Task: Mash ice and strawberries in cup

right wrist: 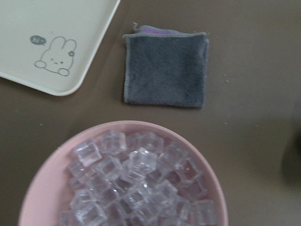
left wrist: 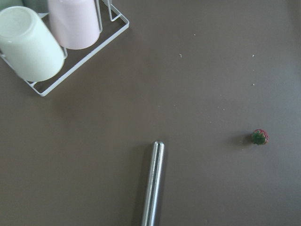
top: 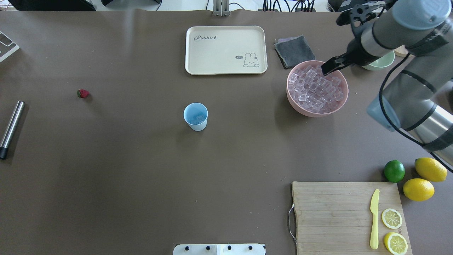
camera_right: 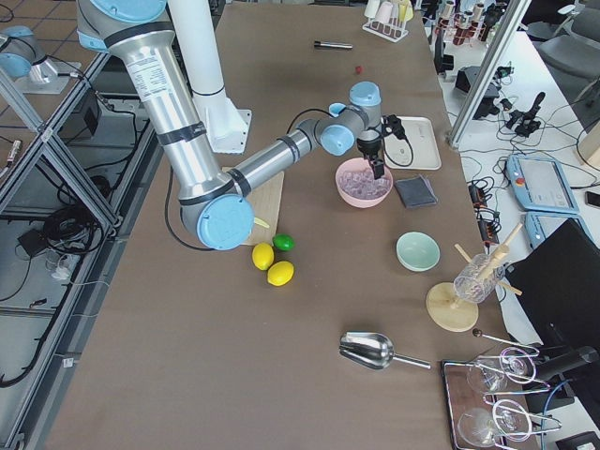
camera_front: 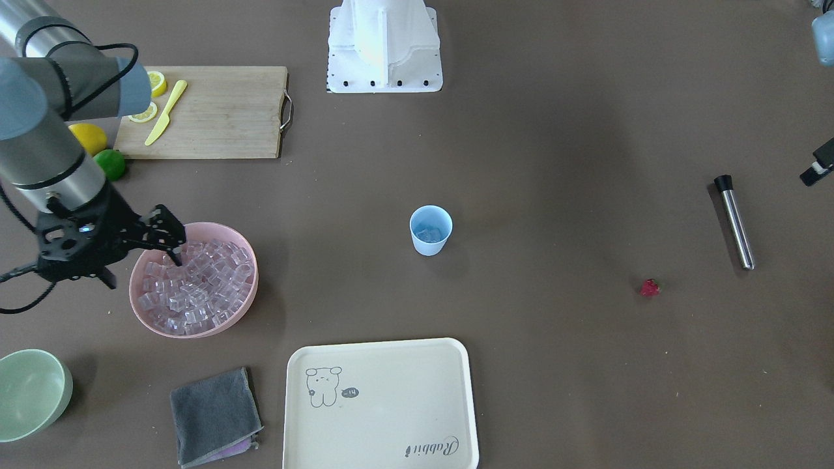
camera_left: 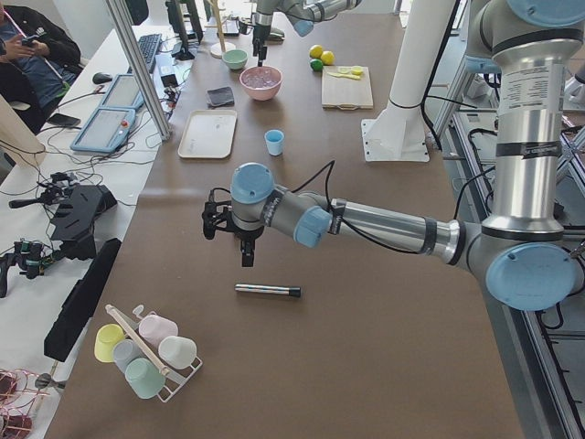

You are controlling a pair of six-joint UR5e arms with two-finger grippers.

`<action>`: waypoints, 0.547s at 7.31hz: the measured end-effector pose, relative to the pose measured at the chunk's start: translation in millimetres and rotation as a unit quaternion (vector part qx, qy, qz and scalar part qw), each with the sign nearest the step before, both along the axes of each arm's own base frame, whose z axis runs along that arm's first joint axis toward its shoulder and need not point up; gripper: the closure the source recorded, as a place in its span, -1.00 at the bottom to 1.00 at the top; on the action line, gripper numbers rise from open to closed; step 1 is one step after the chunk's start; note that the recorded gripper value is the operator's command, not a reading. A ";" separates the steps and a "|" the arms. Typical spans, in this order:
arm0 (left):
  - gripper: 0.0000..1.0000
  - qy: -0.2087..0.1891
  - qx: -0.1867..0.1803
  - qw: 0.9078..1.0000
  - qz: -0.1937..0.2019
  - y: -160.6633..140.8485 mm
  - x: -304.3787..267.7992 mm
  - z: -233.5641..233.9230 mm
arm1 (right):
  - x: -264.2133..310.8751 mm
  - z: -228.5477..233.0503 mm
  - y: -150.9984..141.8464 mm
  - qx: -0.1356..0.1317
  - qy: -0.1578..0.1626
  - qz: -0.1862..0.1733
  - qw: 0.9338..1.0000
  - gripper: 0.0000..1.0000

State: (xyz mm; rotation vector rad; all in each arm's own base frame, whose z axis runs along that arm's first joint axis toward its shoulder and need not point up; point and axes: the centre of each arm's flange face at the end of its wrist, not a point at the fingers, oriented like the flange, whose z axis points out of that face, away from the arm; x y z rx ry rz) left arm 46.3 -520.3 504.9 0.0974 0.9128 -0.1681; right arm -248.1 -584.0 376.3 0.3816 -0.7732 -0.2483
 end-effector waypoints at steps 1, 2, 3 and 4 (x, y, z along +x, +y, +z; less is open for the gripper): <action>-0.98 -0.018 -0.009 1.000 0.016 -27.4 50.9 -29.0 | 52.4 30.3 -15.3 0.000 0.009 -0.001 1.000 -1.00; -0.98 -0.027 -0.010 0.999 0.036 -52.0 95.8 -49.6 | 95.8 54.1 -27.1 -0.005 0.008 -0.002 1.000 -1.00; -0.98 -0.033 -0.005 0.998 0.055 -75.8 130.9 -60.9 | 136.1 78.2 -32.4 -0.001 0.010 -0.009 1.000 -1.00; -0.98 -0.041 0.012 0.996 0.077 -96.5 153.3 -62.2 | 173.4 105.6 -30.9 0.004 0.017 -0.015 1.000 -1.00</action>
